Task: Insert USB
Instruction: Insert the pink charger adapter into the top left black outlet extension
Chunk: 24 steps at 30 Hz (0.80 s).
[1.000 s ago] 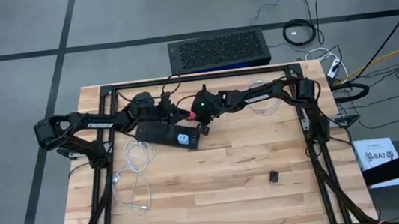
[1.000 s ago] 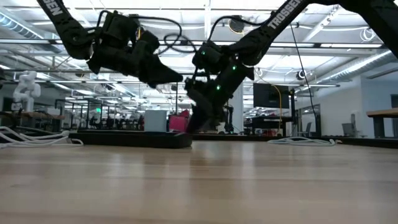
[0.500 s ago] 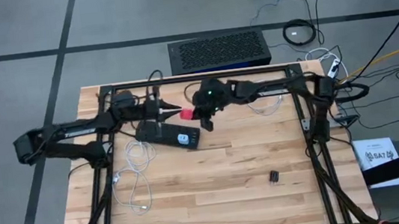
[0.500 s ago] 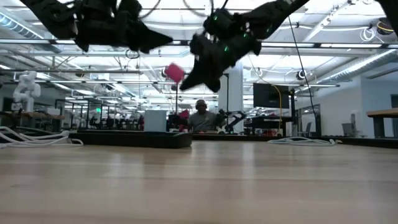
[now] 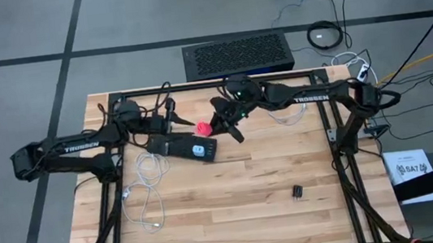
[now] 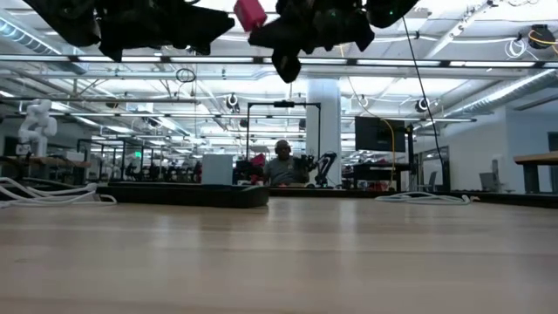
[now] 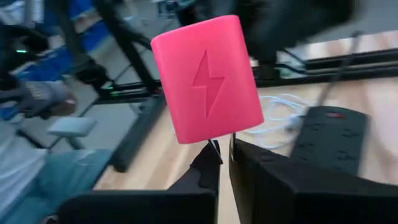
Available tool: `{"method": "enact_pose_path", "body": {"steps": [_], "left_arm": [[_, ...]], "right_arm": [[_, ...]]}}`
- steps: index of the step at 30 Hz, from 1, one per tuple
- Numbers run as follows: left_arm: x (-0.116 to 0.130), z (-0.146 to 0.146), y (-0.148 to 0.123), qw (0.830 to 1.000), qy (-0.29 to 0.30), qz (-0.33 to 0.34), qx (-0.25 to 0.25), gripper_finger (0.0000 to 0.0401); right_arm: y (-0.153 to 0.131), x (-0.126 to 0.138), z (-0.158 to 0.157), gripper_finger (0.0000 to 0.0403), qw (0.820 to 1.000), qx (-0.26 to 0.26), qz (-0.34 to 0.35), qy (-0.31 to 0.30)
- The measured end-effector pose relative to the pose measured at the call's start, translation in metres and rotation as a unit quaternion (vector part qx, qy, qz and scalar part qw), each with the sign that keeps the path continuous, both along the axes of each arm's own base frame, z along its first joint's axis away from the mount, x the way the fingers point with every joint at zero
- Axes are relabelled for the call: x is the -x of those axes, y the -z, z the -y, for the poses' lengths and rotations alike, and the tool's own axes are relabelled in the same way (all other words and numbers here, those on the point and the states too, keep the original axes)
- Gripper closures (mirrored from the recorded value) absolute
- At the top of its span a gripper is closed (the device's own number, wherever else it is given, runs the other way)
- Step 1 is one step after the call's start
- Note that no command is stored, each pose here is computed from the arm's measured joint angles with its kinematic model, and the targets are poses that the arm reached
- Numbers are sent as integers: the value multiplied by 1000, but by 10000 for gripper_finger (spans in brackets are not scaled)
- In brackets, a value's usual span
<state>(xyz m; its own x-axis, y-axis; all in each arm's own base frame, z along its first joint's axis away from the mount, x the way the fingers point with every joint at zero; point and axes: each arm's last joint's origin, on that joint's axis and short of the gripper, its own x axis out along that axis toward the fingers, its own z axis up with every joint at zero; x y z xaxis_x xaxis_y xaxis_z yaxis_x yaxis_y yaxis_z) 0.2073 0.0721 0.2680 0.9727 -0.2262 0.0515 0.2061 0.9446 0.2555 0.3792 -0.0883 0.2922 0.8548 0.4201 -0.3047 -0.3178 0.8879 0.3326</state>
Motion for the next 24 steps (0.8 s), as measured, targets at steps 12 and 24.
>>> {"method": "enact_pose_path", "body": {"steps": [12, 24], "left_arm": [[-17, 13, -5, 996, 77, 42, 5, 204], [-46, 16, -6, 993, 108, 39, 5, 204]], "right_arm": [[-2, -3, -16, 403, 999, -17, 5, -38], [-2, -5, -27, 403, 998, -26, 3, -49]]}}
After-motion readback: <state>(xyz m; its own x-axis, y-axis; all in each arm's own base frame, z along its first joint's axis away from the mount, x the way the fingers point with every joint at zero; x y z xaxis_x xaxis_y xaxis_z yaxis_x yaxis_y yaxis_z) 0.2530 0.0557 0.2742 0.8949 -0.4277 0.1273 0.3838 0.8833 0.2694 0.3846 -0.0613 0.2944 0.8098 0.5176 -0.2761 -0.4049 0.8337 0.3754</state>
